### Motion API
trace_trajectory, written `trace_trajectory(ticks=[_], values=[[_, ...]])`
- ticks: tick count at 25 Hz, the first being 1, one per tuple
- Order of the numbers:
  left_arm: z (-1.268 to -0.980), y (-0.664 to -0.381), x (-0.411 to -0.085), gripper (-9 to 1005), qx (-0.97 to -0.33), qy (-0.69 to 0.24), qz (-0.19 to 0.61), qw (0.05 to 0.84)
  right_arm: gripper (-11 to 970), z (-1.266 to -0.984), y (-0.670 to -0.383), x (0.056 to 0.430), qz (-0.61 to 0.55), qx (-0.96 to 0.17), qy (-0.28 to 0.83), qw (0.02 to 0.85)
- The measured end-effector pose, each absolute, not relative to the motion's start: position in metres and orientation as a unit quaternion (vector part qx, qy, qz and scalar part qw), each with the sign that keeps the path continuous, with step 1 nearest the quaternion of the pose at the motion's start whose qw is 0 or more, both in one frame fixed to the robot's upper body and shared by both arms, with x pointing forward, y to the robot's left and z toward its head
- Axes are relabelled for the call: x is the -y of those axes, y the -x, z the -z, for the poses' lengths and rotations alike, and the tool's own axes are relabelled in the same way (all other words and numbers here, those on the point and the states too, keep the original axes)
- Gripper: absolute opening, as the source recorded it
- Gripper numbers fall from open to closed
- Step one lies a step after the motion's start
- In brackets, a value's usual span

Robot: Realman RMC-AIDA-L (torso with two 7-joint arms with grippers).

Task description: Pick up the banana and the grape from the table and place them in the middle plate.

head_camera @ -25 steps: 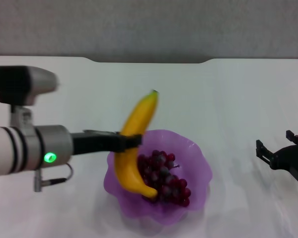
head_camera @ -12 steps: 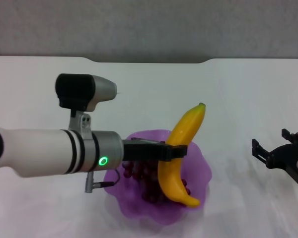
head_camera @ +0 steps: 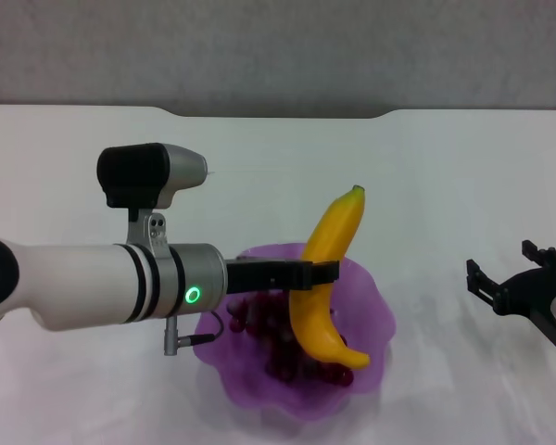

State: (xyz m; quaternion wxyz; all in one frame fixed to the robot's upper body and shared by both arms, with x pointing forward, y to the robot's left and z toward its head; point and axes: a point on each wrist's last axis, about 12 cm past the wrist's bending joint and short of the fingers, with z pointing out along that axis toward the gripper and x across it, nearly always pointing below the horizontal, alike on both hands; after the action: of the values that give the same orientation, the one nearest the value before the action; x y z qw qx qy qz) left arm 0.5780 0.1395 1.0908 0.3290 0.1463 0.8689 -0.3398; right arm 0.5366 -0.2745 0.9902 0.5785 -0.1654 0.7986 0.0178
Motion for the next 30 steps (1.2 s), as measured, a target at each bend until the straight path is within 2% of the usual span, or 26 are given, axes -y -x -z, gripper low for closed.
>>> trace_trajectory(ticks=[10,15,19,22,25,30], values=[[-1.083,-0.578,-0.144,508,-0.872,-0.153,0.324,0.334,889,-0.99,-0.537,0.274,-0.019,-0.798,0.166,0.579],[-1.087,-0.581,-0.159,686,-0.868,-0.148,0.313,0.356,888,-0.991,-0.537,0.275,-0.018,-0.798,0.167,0.579],[-1.101,-0.583,-0.19,903,-0.851,-0.139,0.292,0.415,888,-0.99,-0.537,0.275,-0.017,-0.799,0.166,0.578],[-1.112,-0.581,-0.225,903,-0.835,-0.11,0.261,0.473,888,-0.991,-0.537,0.274,-0.018,-0.798,0.167,0.579],[-1.111,-0.574,-0.258,903,-0.824,-0.067,0.209,0.523,888,-0.991,-0.537,0.273,-0.02,-0.797,0.169,0.579],[-1.083,-0.558,-0.3,903,-0.826,-0.017,0.074,0.559,889,-0.994,-0.538,0.263,-0.034,-0.791,0.176,0.585]])
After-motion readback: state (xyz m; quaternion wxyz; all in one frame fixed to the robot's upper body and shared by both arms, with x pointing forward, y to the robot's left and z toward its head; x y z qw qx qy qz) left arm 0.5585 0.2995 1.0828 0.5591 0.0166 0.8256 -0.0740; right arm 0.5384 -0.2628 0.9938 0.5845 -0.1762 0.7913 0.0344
